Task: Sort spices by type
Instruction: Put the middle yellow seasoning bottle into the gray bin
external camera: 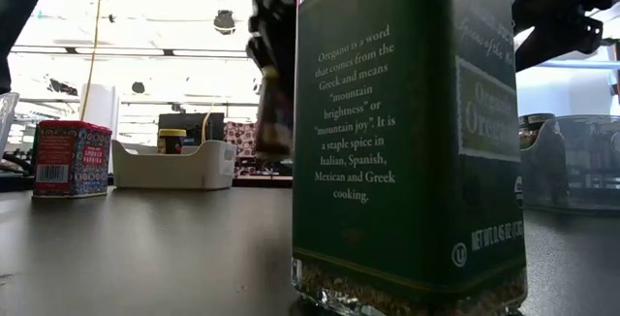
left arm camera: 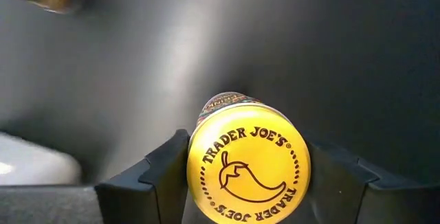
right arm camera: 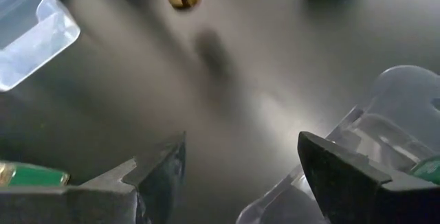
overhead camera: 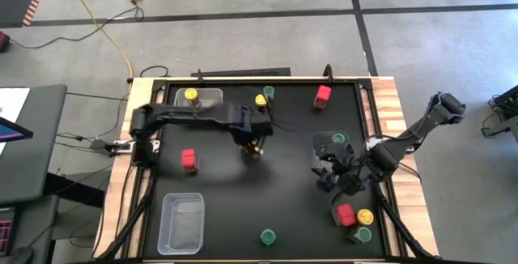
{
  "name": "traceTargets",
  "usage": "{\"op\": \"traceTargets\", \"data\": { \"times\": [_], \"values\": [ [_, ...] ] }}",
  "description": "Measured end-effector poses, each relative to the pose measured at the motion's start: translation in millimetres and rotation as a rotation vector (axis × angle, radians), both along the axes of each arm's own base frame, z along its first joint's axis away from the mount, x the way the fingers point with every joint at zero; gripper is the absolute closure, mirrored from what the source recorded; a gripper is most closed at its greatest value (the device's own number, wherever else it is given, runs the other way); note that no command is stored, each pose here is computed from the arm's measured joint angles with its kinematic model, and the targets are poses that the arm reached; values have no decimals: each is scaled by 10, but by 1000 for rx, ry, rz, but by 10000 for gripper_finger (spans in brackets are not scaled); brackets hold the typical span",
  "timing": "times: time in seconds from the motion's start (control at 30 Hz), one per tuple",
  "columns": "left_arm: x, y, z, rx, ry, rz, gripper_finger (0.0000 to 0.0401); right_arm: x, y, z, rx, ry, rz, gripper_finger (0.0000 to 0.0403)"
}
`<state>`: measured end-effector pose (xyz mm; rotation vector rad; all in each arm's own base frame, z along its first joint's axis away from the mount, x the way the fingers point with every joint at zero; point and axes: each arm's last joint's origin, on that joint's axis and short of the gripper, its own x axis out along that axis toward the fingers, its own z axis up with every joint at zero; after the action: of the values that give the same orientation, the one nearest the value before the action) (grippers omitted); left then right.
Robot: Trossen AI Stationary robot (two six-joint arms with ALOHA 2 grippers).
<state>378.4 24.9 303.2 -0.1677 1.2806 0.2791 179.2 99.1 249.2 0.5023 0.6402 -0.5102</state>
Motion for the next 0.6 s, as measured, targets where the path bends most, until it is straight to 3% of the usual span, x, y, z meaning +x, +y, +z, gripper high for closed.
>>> {"op": "traceTargets", "data": {
  "times": [0.23, 0.43, 0.6],
  "values": [
    [-522, 527, 513, 154, -14, -58, 179, 90, -122, 16, 19, -29, -75, 97],
    [-1009, 1092, 793, 168, -63, 1, 179, 174, -253, 36, 40, -64, -154, 97],
    [-1271, 1510, 701, 92, -49, 44, 179, 227, -393, 39, 42, -72, -225, 97]
  ]
}}
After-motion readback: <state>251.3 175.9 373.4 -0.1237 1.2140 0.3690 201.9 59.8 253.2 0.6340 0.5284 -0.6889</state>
